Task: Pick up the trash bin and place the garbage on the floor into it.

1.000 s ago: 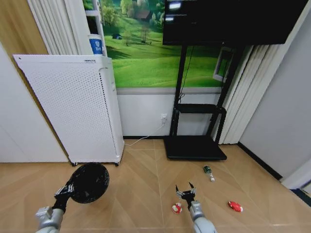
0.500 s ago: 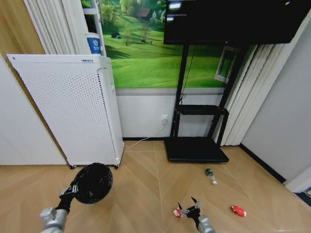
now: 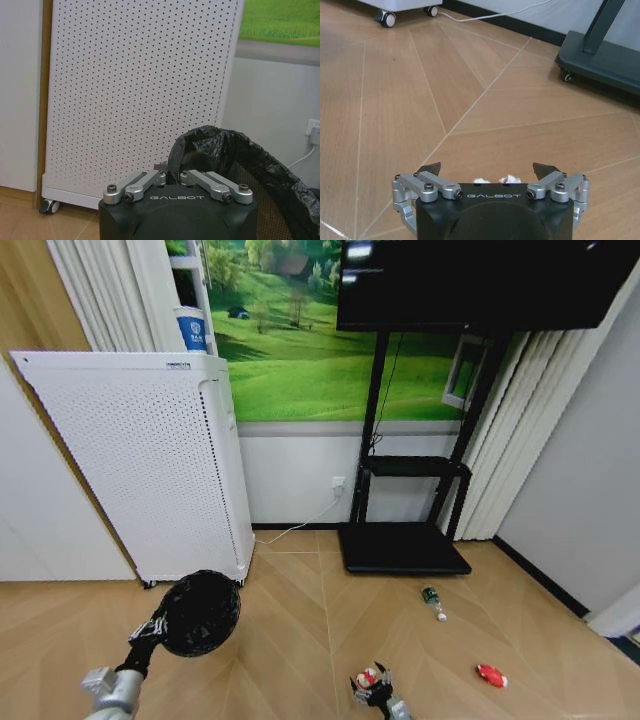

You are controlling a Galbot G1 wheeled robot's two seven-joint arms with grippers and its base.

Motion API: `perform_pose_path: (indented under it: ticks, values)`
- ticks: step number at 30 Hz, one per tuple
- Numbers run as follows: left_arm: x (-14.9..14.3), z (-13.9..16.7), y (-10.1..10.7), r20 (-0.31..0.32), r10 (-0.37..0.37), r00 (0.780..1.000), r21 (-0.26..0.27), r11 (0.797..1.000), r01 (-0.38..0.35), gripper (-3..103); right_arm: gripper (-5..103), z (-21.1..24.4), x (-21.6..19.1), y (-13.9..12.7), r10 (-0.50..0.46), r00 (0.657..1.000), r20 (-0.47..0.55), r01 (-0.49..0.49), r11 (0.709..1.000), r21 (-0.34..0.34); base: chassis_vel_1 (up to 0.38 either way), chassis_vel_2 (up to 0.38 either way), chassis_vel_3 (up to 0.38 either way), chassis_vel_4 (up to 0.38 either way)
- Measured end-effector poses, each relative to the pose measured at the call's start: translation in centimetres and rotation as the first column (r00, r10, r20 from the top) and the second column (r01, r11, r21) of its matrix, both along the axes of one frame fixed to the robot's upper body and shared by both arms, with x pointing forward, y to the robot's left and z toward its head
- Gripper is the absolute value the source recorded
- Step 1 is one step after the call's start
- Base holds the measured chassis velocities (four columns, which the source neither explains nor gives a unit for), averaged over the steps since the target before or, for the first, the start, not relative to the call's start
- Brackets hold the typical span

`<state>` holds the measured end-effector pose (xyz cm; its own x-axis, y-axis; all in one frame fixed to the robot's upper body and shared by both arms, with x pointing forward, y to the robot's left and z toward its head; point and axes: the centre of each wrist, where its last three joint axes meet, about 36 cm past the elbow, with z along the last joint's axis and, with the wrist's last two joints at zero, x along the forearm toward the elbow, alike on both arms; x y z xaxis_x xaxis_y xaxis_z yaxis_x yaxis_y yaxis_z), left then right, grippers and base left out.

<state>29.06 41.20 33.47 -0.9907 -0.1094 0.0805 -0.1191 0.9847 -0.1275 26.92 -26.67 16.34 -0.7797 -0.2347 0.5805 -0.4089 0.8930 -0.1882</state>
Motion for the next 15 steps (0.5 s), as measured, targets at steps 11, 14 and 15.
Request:
perform_pose_path:
  ticks: [11, 14, 15]
  values:
    - [-0.2, -0.2, -0.1, -0.005, 0.003, 1.000, -0.003, 1.000, -0.003, 7, 100, -3.0, 0.5, 0.6, 0.024, 0.999, -0.036, -0.025, 0.999, -0.040, 0.000, 0.000, 0.000, 0.000]
    - [-0.4, -0.2, -0.2, -0.005, 0.001, 1.000, -0.005, 1.000, -0.001, 7, 100, -3.6, 0.9, 0.8, 0.022, 0.999, -0.043, -0.024, 0.999, -0.048, 0.000, 0.000, 0.000, 0.000]
    - [-0.4, -0.2, -0.2, -0.005, 0.001, 1.000, -0.005, 1.000, -0.001, 7, 100, -3.6, 0.9, 0.8, 0.022, 0.999, -0.043, -0.024, 0.999, -0.048, 0.000, 0.000, 0.000, 0.000]
